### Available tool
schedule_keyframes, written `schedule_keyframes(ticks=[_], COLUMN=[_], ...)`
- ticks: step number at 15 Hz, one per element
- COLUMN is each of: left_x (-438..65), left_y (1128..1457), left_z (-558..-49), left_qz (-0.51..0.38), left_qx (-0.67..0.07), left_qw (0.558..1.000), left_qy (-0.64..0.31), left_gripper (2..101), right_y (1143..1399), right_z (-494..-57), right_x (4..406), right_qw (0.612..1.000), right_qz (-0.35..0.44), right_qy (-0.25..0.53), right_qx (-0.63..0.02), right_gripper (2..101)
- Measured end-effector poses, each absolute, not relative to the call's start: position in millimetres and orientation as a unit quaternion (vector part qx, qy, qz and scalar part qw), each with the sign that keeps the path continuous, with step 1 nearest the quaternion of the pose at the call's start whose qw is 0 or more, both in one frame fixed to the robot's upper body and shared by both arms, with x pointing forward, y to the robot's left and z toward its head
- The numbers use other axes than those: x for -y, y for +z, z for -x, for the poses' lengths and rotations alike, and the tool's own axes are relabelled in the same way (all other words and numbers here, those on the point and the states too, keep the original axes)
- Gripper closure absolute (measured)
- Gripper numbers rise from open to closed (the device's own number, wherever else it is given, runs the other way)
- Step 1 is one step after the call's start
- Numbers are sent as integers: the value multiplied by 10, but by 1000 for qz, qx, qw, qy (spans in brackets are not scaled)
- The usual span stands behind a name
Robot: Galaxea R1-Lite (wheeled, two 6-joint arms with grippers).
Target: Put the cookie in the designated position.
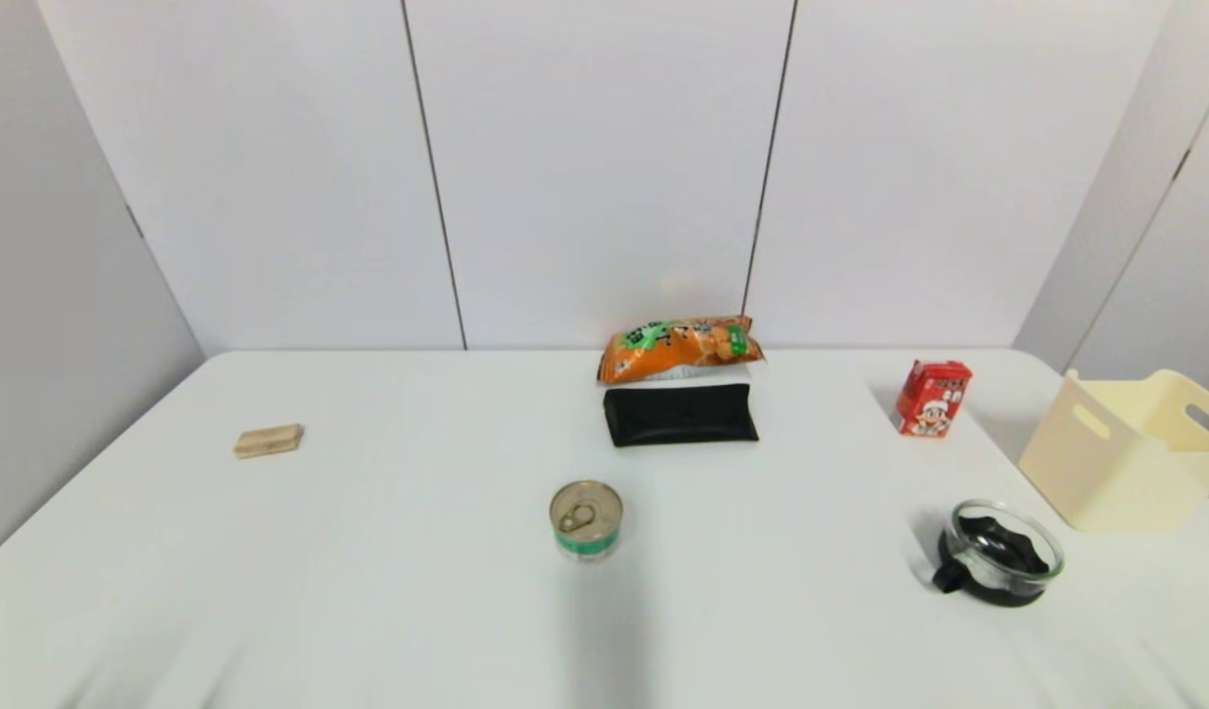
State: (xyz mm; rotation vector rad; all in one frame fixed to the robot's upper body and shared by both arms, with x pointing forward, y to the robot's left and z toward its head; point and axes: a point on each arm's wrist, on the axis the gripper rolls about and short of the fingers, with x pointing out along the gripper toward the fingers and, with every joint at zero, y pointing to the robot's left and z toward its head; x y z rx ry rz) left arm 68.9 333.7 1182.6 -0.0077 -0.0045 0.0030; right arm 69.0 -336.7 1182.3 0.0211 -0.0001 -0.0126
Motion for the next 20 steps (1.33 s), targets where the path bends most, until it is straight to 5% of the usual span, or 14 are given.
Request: schedule_keyframes(ticks=[20], left_x=[-3337], left_y=[11825], left_z=[-689], left_qz=[4], left_qx=[2], left_qw=[1000], left_qy=[1], left_gripper=[54], right_y=[11823], right_z=[-690], right_x=[3367], right_qw=[1000], right_qz=[-12], right_qy=[-6], right_qx=[0], right_gripper=[43])
